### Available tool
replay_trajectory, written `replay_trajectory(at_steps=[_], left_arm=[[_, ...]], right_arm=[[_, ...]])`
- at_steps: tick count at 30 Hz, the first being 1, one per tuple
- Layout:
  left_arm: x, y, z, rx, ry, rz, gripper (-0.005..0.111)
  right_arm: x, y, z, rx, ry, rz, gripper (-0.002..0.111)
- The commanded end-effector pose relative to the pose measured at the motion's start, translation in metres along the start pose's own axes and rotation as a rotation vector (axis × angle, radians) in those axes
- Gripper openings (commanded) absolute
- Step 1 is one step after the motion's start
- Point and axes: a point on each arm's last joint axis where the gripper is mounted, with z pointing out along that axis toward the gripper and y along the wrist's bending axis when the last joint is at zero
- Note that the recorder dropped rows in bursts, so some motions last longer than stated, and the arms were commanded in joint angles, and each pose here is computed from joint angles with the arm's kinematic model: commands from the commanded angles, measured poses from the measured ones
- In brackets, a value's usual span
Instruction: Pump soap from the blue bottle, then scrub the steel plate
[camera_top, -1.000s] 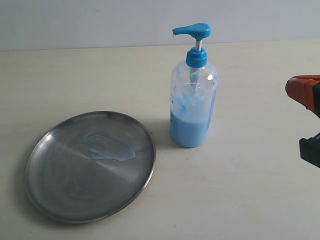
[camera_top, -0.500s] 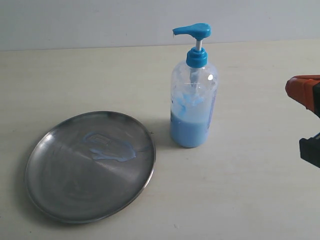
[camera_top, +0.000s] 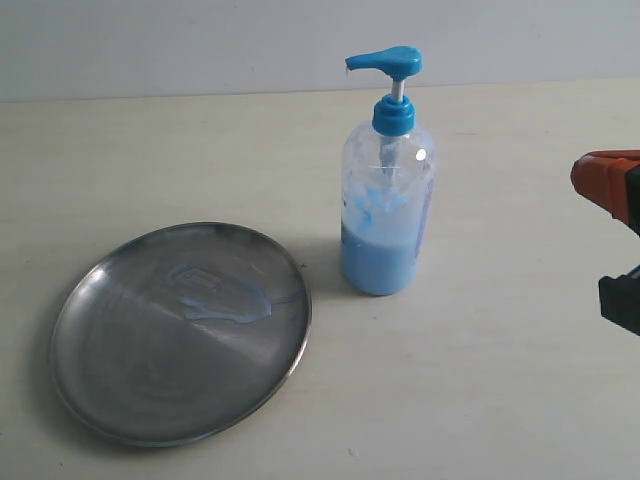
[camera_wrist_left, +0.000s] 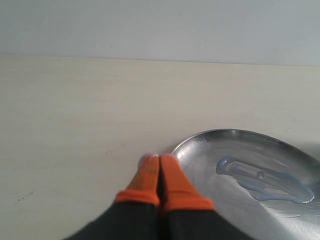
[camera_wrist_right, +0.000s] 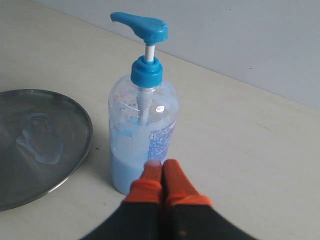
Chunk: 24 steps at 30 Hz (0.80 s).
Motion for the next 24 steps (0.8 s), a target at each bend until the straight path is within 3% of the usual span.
replay_trajectory(at_steps=[1, 6, 24], left_arm=[[0.0, 0.0, 0.0, 0.0, -0.01, -0.007, 0.0], [0.0, 0.0, 0.0, 0.0, -0.01, -0.007, 0.0], [0.0, 0.0, 0.0, 0.0, -0.01, -0.004, 0.0]], right_arm=[[-0.001, 0.0, -0.001, -0.002, -0.015, 0.007, 0.0], [-0.003, -0.005, -0.012, 0.014, -0.068, 0.027, 0.0], [0.001, -0.048, -0.049, 0.394, -0.181, 0.183, 0.0]])
